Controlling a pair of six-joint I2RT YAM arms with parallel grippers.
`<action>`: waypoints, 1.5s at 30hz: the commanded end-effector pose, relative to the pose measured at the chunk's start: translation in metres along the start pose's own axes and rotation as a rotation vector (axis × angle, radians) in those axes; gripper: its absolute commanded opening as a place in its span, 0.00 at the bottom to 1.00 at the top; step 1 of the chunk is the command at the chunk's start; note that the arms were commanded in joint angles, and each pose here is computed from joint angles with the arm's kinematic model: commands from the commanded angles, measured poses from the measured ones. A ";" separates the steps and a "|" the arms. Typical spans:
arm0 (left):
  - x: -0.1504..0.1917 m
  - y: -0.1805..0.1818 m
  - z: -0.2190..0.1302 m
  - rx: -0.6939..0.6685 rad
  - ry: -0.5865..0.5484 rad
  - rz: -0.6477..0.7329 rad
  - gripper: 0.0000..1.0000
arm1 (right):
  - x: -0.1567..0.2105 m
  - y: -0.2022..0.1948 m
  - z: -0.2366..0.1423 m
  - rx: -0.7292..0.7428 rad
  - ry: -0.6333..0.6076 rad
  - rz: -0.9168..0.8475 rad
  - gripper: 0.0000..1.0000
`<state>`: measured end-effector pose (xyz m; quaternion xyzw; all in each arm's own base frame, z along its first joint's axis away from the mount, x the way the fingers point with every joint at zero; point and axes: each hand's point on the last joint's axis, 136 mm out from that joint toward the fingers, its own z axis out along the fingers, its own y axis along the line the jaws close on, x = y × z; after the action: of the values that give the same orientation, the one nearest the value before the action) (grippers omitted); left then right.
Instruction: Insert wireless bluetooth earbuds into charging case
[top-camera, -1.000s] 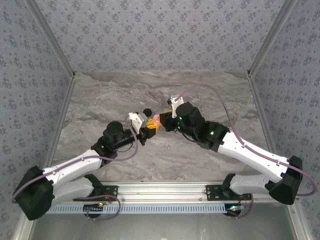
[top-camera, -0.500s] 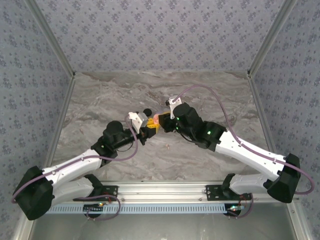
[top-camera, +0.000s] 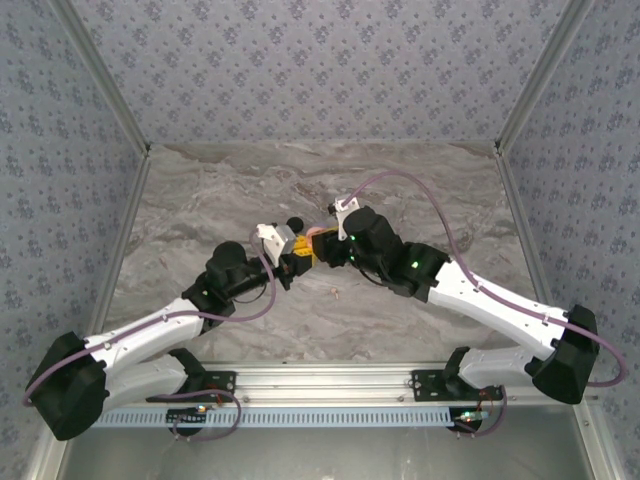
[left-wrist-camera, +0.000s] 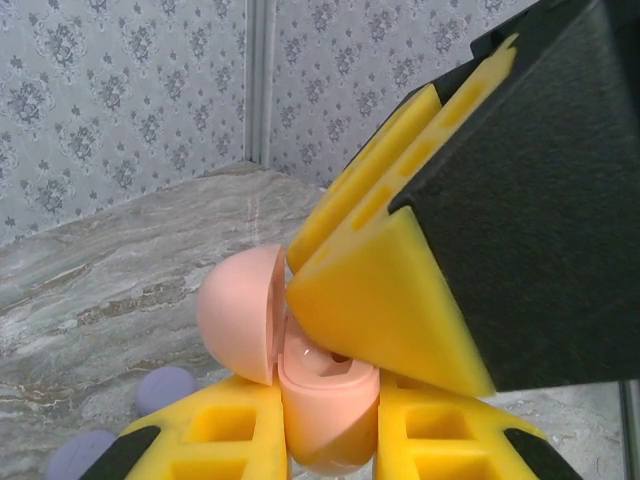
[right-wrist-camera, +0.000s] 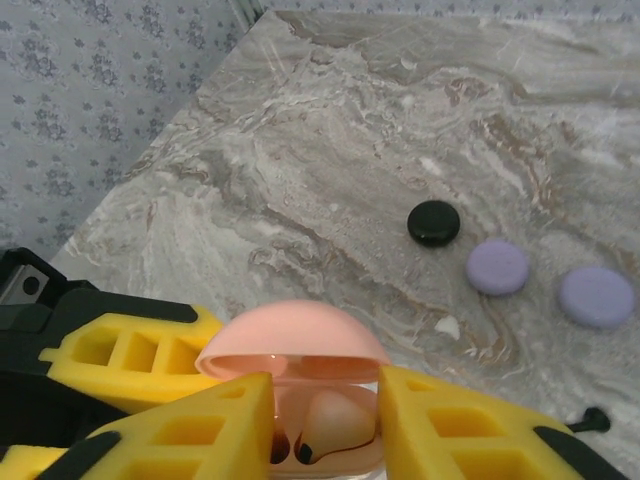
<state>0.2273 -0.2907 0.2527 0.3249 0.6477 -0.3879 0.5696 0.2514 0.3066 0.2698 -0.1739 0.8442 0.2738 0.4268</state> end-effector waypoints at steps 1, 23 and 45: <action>-0.031 -0.005 0.000 0.013 -0.088 0.023 0.00 | -0.011 0.008 -0.010 -0.052 -0.003 0.021 0.42; -0.021 0.016 -0.051 -0.189 -0.072 0.070 0.00 | 0.108 -0.109 0.004 0.293 0.435 0.211 0.49; -0.040 0.009 -0.075 -0.200 -0.152 0.117 0.00 | 0.205 -0.089 0.097 0.399 0.908 0.022 0.45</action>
<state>0.2059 -0.2216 0.2896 0.2736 0.6278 -0.3154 0.6570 0.2444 0.2901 0.0321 -0.1736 0.9826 0.0374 0.0536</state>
